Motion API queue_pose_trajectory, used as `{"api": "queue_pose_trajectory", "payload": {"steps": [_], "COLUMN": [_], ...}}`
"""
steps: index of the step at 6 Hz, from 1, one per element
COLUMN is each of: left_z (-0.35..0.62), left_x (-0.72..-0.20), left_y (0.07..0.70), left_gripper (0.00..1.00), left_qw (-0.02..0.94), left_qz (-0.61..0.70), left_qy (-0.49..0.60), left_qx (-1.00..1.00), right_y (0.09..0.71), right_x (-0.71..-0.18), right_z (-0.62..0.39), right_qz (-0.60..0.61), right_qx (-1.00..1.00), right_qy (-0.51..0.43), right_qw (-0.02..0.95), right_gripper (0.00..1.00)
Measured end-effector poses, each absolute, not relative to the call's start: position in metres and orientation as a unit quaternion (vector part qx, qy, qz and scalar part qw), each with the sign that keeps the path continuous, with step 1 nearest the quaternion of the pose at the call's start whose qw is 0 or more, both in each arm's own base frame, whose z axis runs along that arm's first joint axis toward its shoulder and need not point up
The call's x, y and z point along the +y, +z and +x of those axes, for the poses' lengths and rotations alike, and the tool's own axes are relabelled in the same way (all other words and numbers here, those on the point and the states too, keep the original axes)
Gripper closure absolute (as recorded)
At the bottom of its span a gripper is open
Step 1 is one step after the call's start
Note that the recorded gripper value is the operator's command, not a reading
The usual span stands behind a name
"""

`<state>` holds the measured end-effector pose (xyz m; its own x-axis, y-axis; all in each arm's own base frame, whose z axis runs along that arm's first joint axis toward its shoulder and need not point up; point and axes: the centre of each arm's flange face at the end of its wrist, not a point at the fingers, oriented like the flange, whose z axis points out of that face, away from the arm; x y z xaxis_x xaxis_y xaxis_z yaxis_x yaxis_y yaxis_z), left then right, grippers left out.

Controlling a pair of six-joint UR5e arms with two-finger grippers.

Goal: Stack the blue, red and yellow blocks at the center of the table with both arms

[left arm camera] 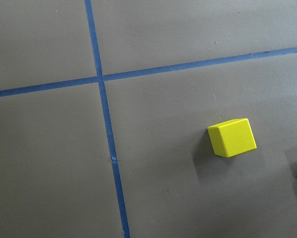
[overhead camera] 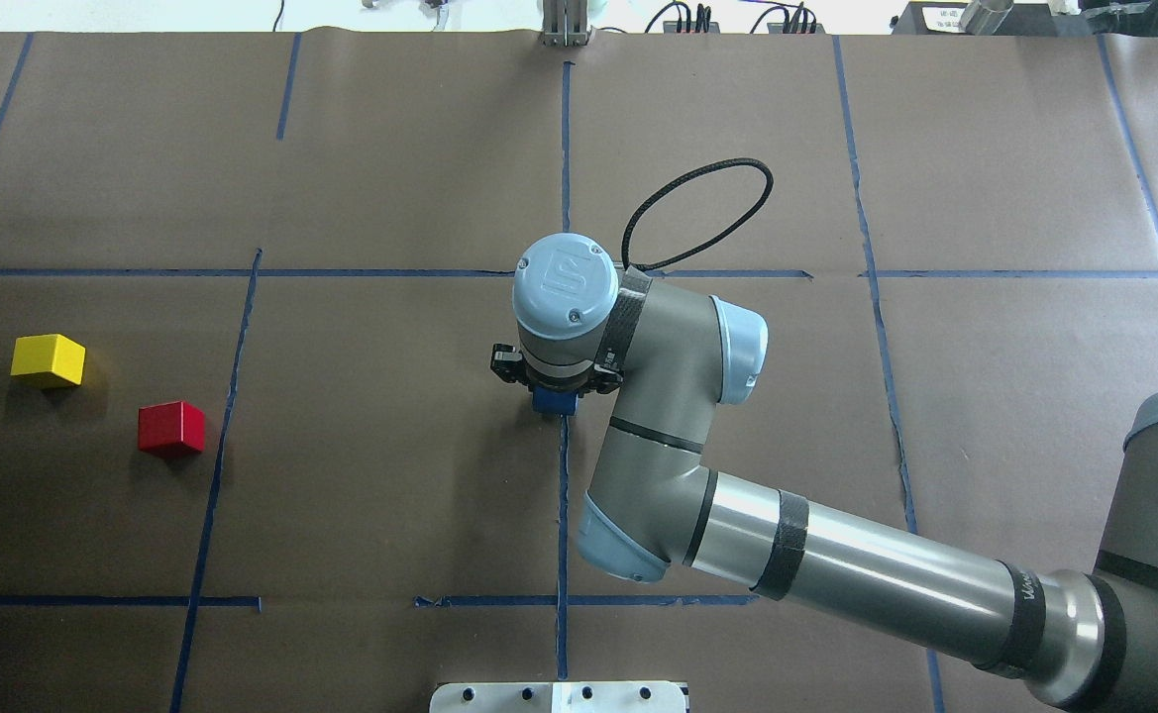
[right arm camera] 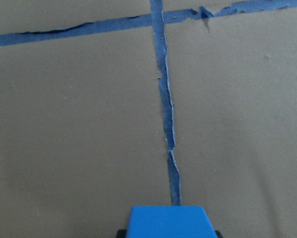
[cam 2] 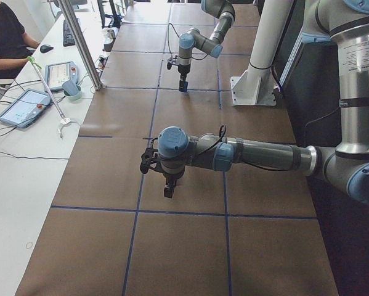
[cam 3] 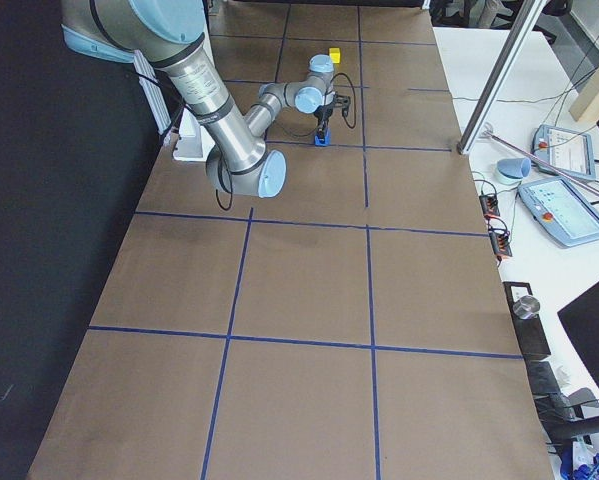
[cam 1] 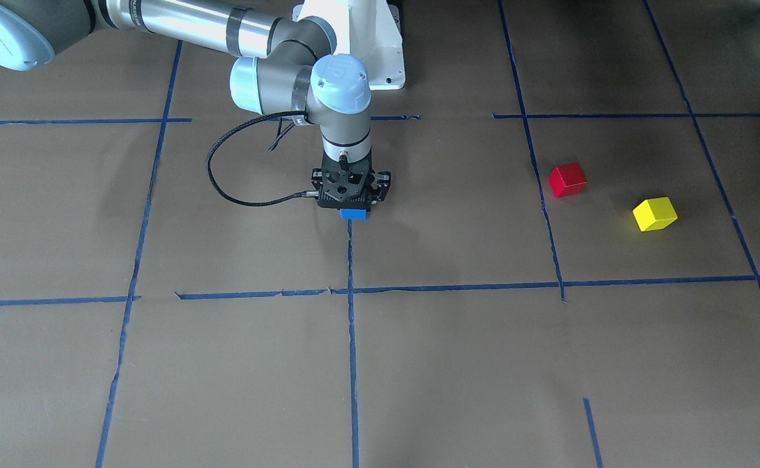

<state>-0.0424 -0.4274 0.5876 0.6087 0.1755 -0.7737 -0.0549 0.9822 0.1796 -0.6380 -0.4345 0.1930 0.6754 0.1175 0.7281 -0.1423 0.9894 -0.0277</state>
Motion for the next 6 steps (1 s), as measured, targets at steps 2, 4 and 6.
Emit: {"api": "queue_pose_trajectory", "payload": {"steps": [2, 4, 6], "left_z": [-0.042, -0.041, -0.018], "left_x": [-0.427, -0.427, -0.433], "left_y": [0.587, 0.586, 0.575], "left_gripper": [0.00, 0.00, 0.00], "left_qw": [0.893, 0.891, 0.886], "left_qz": [0.069, 0.069, 0.081], "left_qy": [0.065, 0.065, 0.087], "left_qx": [0.440, 0.444, 0.448], "right_y": [0.200, 0.203, 0.189], "right_x": [-0.433, -0.433, -0.431], "right_z": [-0.636, -0.635, -0.626], "right_qz": [0.015, 0.015, 0.030], "right_qx": [-0.394, -0.393, -0.408], "right_qy": [0.068, 0.068, 0.051], "right_qw": [0.916, 0.917, 0.911], "right_gripper": [0.01, 0.00, 0.00]}}
